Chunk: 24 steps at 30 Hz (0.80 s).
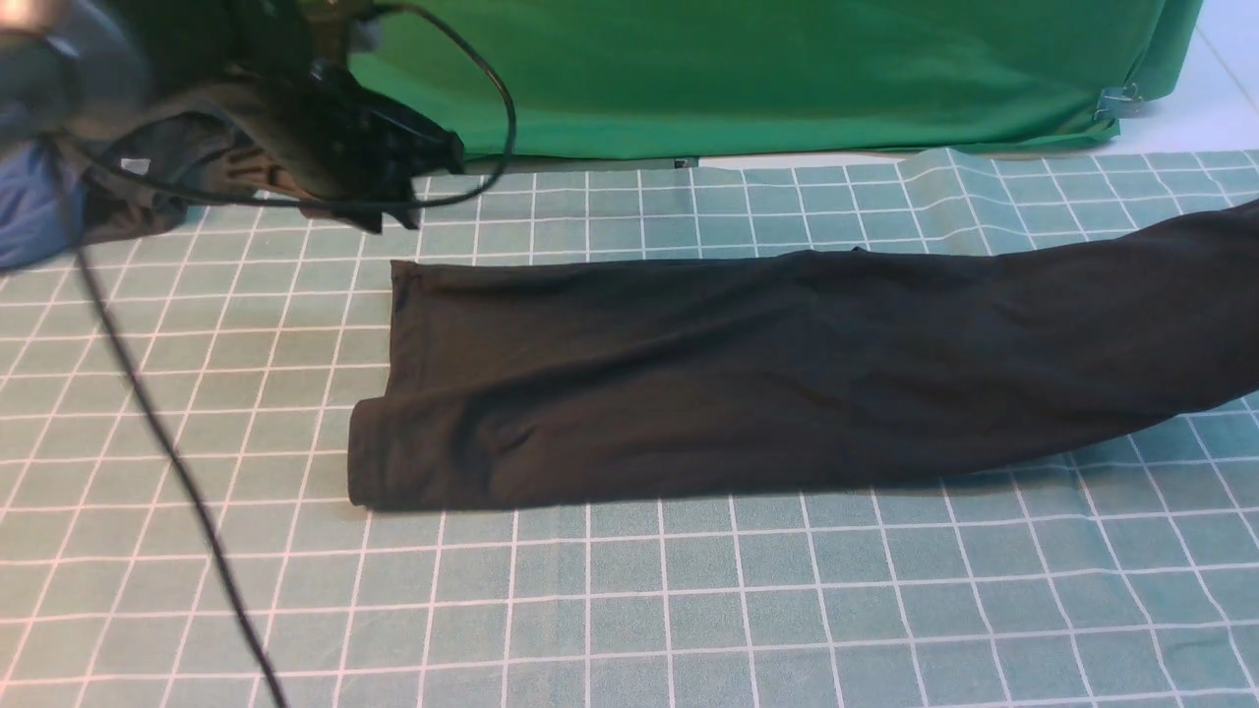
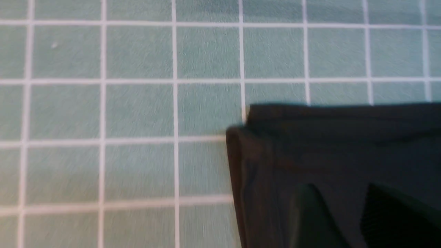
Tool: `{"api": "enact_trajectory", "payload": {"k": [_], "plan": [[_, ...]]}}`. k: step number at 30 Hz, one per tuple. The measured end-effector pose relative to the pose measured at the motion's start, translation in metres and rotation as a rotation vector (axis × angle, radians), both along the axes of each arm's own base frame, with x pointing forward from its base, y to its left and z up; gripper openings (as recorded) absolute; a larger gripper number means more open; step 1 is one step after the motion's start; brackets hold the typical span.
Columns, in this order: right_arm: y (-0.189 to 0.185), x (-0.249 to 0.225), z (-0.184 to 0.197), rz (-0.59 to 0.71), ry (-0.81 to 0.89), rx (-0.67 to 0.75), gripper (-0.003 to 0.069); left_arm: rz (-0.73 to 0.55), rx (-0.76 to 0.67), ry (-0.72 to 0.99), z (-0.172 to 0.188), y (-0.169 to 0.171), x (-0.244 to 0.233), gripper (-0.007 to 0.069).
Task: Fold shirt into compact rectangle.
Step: 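Fold the right end of the dark garment over onto its left end with the right gripper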
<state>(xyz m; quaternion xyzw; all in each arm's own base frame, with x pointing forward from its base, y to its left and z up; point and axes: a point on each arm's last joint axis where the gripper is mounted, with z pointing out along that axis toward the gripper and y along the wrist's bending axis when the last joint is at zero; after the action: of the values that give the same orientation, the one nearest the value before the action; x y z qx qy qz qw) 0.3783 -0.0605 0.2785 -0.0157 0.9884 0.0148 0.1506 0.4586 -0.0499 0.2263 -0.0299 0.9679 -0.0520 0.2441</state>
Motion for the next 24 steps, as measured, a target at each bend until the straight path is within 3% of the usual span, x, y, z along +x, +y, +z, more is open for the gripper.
{"api": "enact_trajectory", "payload": {"k": [6,9,12,15,20,24], "plan": [[0.000,0.000,0.000,0.004,0.000,-0.001,0.0055,-0.005,0.028,0.013,-0.049,0.000,0.021,0.0505],[0.000,0.000,0.000,0.006,-0.001,-0.002,0.0057,-0.006,0.035,0.025,-0.064,0.000,0.024,0.0557],[0.000,0.000,0.000,0.006,-0.004,-0.003,0.0056,0.002,0.036,0.030,-0.069,0.000,0.026,0.0554],[0.000,0.002,0.000,0.012,-0.018,-0.008,0.0056,0.002,0.039,0.030,-0.070,0.000,0.026,0.0451],[-0.001,0.002,0.001,0.022,-0.027,-0.013,0.0058,-0.028,0.055,0.040,-0.070,0.000,0.025,0.0083],[0.000,0.002,0.001,0.021,-0.028,-0.012,0.0059,-0.049,0.071,0.010,-0.057,0.001,0.024,0.0019]]}}
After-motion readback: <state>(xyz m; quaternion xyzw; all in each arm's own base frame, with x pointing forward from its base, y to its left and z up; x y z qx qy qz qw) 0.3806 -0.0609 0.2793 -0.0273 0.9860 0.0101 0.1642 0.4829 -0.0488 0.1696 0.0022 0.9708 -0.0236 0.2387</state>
